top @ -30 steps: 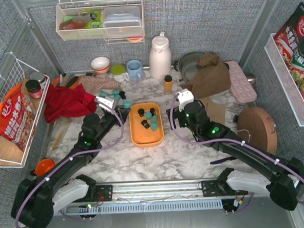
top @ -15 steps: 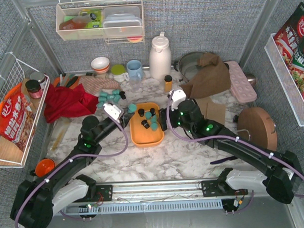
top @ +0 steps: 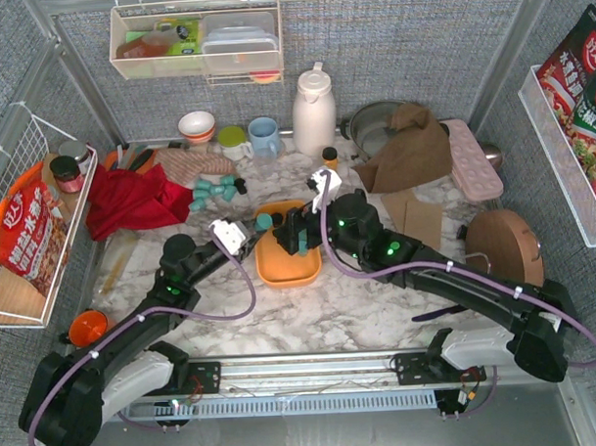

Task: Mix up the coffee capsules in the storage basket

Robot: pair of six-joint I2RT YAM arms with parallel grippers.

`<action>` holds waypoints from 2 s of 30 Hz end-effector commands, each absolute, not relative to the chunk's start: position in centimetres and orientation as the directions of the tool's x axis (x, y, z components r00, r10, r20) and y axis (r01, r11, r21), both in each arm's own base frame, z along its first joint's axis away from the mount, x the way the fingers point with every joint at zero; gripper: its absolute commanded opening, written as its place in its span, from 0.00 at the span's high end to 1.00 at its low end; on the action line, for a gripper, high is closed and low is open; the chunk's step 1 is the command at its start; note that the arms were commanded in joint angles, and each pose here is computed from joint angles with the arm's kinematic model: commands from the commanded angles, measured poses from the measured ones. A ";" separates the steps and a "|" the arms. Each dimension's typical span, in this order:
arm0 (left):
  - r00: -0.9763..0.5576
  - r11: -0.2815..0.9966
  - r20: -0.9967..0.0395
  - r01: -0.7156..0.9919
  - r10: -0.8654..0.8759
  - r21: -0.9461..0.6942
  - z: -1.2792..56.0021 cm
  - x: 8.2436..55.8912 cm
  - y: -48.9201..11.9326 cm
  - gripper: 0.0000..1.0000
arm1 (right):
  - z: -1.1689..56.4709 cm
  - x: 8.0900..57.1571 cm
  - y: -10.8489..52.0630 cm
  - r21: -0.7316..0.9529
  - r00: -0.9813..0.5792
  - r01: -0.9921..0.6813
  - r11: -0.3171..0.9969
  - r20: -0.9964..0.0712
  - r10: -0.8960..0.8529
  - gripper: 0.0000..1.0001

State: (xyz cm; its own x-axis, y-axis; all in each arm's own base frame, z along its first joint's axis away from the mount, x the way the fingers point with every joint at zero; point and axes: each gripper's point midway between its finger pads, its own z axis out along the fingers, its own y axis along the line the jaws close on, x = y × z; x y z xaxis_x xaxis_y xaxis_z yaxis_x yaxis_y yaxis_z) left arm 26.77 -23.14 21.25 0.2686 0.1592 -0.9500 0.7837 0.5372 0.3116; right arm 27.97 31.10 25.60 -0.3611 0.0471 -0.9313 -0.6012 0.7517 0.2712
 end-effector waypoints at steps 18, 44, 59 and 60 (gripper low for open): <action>0.338 0.410 -0.922 0.827 0.186 0.386 20.6 25.2 -25.0 0.78 | 26.1 29.2 35.8 0.337 -0.374 -0.658 0.673 -0.922 0.097 0.31; 0.335 0.422 -0.923 0.821 0.188 0.384 20.8 25.3 -25.0 0.78 | 23.8 28.5 36.4 0.336 -0.445 -0.667 0.665 -0.896 0.007 0.52; 0.327 0.424 -0.927 0.825 0.181 0.374 20.9 25.3 -25.1 0.74 | 23.6 28.5 36.4 0.328 -0.454 -0.666 0.670 -0.891 -0.014 0.62; 0.326 0.423 -0.928 0.826 0.181 0.373 20.9 25.3 -25.1 0.69 | 23.6 28.5 36.4 0.327 -0.453 -0.665 0.671 -0.891 -0.014 0.63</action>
